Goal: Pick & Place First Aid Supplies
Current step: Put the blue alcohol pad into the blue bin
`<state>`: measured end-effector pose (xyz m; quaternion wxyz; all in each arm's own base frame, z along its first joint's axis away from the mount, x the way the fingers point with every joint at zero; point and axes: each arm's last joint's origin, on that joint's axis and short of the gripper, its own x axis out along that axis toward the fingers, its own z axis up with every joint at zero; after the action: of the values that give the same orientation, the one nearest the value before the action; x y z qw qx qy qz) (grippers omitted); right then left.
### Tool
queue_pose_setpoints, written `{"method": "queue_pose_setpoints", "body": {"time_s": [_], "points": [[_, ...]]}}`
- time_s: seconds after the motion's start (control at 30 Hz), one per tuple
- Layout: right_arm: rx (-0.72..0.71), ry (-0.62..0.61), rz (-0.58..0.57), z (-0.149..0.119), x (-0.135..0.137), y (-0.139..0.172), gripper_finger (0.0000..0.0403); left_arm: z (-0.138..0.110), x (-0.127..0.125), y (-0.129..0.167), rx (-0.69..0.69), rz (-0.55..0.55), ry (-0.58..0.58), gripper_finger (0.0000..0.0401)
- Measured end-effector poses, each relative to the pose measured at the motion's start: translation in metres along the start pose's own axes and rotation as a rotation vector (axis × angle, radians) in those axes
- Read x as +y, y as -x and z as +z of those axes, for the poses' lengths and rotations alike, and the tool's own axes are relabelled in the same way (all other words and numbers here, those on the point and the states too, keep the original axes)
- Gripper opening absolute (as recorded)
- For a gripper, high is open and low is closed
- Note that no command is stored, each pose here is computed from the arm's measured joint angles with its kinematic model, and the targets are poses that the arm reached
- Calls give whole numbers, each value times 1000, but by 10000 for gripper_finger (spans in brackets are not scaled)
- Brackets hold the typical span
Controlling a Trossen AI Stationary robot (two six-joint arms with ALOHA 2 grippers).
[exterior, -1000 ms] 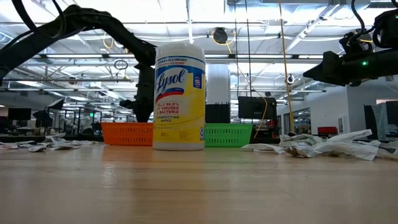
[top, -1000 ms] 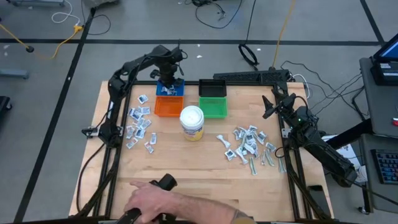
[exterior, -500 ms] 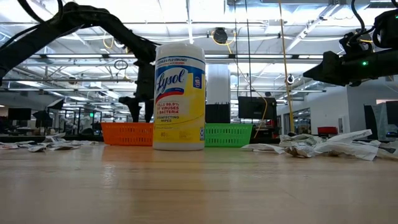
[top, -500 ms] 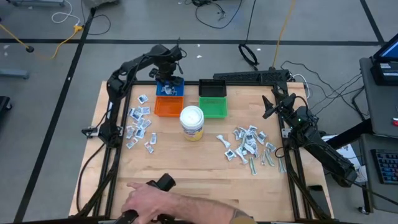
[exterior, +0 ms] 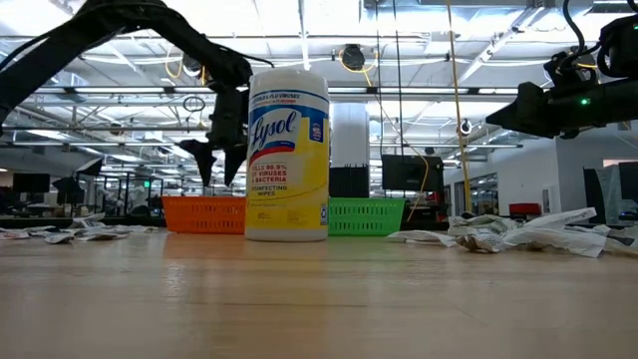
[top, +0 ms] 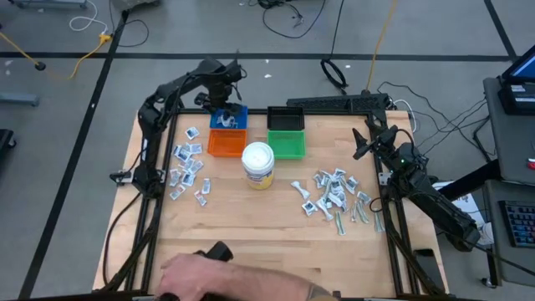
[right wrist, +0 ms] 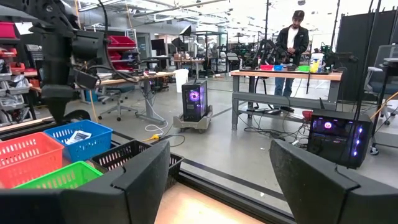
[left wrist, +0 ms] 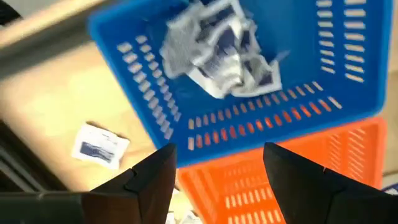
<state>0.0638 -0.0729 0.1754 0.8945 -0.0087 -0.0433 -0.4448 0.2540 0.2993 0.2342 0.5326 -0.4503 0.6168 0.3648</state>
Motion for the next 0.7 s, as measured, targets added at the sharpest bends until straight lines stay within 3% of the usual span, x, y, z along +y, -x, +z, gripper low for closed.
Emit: {"method": "queue_pose_setpoints", "body": {"time_s": [0.37,0.7], "points": [[0,0,0,0,0,0,271,-87,-11,-8,-20,11,44,245],[0,0,0,0,0,0,272,-171,2,-35,33,31,76,250]]}}
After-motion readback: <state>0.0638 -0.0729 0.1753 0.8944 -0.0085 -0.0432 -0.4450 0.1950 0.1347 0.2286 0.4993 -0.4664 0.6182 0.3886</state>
